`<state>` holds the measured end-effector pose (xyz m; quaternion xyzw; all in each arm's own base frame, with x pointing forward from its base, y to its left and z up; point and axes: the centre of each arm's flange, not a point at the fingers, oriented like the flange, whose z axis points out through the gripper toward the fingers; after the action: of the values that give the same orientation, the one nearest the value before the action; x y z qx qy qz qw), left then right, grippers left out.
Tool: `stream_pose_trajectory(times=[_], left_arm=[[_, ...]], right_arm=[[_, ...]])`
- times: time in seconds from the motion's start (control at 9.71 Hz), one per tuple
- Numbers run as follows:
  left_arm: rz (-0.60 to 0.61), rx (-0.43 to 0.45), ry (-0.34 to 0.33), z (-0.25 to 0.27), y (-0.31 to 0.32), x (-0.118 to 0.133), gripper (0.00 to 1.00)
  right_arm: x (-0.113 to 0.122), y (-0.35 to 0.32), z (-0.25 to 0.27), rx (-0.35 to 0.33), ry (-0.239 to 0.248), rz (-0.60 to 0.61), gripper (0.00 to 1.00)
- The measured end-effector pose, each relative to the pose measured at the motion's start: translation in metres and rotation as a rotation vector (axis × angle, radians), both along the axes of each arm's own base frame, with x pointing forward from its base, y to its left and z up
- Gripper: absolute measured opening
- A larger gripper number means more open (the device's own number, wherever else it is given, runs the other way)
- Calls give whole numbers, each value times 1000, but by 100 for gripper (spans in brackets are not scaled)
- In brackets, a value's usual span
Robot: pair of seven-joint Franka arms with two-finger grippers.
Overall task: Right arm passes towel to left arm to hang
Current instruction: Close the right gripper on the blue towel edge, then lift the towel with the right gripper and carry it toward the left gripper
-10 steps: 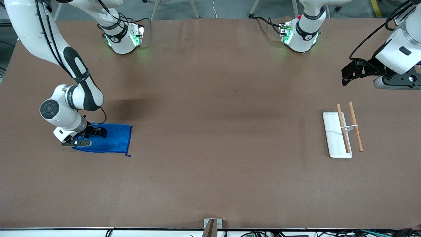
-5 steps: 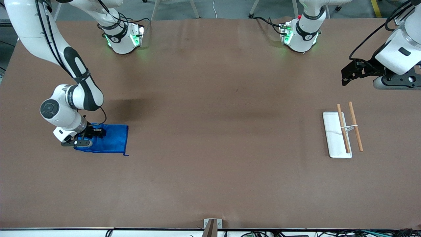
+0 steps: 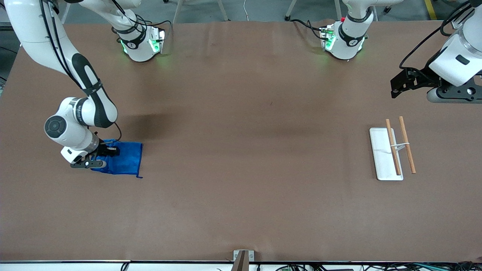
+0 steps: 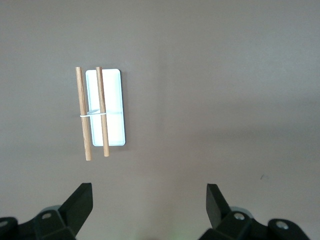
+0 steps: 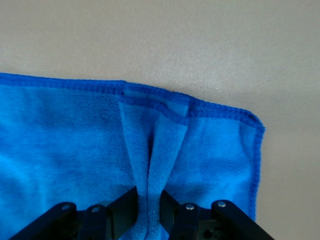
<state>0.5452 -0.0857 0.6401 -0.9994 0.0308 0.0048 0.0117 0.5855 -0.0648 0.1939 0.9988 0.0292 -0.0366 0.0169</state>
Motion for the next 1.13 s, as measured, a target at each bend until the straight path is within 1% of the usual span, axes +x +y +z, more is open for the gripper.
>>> stream_pose_trajectory(times=[0.1,0.21,0.31,0.41,0.51,0.62,0.72,0.82,1.03,1.13], left_arm=[[0,0,0,0,0,0,100],[0,0,0,0,0,0,100],[0,0,1,0,0,0,100],[-2,0,1,0,-1,0,100],[-5,0,1,0,-3,0,100],[-9,0,0,0,-5,-1,100],[-11,0,0,0,-6,-1,100],[-12,0,0,0,-6,-1,100],[-10,0,0,0,-6,-1,100],[-9,0,0,0,-5,-1,100]], right_arm=[[14,1,37,9,45,-2,13],[24,7,82,44,73,-19,13],[27,21,127,117,91,-42,13],[25,41,162,181,111,-40,13],[25,66,186,223,124,-30,13],[25,97,201,280,127,-24,13],[23,132,209,365,131,-18,13],[20,165,213,481,142,-21,13],[12,231,226,756,164,-12,13],[7,260,233,882,171,4,13]])
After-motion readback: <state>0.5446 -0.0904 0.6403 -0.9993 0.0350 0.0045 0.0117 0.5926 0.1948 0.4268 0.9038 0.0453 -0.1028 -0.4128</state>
